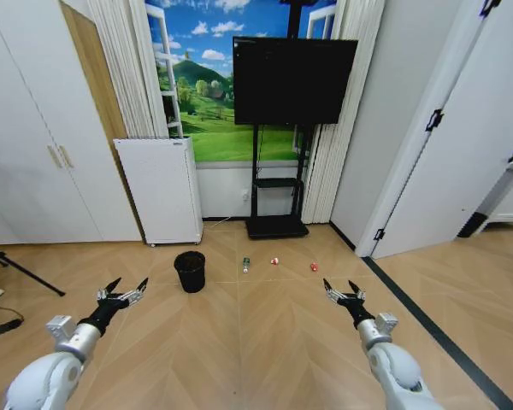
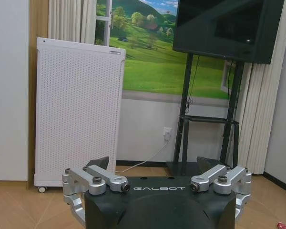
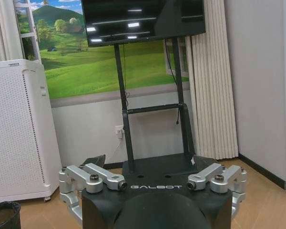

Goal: Pick up the trash bin and place the garbage on the floor into it.

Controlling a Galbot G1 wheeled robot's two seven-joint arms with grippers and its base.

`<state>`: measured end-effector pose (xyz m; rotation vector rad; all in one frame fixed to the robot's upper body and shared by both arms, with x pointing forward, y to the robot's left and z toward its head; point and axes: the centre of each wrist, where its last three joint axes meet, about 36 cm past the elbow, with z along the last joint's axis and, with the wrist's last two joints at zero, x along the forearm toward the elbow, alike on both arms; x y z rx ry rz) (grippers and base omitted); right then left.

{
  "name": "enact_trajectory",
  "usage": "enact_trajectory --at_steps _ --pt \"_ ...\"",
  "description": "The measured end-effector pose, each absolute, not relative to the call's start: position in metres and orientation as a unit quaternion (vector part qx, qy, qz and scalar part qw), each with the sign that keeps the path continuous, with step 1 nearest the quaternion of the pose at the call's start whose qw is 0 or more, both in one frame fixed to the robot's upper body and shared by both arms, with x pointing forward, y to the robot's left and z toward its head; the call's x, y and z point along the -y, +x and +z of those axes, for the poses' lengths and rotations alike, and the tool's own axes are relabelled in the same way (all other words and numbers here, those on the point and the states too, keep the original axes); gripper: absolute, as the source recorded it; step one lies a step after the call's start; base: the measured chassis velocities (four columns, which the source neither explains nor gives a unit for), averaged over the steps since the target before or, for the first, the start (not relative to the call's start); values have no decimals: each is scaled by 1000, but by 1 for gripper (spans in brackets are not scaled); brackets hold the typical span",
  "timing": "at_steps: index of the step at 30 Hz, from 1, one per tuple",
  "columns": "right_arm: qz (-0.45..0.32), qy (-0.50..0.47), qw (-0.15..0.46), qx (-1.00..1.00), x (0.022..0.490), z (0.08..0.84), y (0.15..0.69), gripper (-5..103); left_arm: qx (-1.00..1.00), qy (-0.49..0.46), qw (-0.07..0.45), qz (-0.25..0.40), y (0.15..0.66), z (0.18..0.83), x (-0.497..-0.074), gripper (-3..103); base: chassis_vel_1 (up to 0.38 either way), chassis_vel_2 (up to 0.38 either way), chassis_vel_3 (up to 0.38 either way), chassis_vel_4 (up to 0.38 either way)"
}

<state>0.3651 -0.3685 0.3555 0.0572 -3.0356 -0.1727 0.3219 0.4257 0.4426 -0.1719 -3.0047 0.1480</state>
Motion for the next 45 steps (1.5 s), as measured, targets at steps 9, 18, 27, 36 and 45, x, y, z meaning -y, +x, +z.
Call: enact_trajectory --at_steps 9,18,27,36,45 --pt "-49 21 44 998 374 357 365 100 995 -62 63 52 322 444 -425 100 0 0 0 0" --pt "-33 16 37 999 375 352 363 100 996 -60 59 19 322 444 -425 100 0 0 0 0" --pt "-13 9 33 999 376 349 359 100 997 -58 49 -17 324 449 -423 100 0 0 0 0" --pt "-5 10 32 999 376 352 354 100 997 -60 51 -12 322 447 -423 100 0 0 0 0" --pt "-1 11 42 999 377 353 349 100 997 -62 51 -5 322 448 -422 100 0 0 0 0"
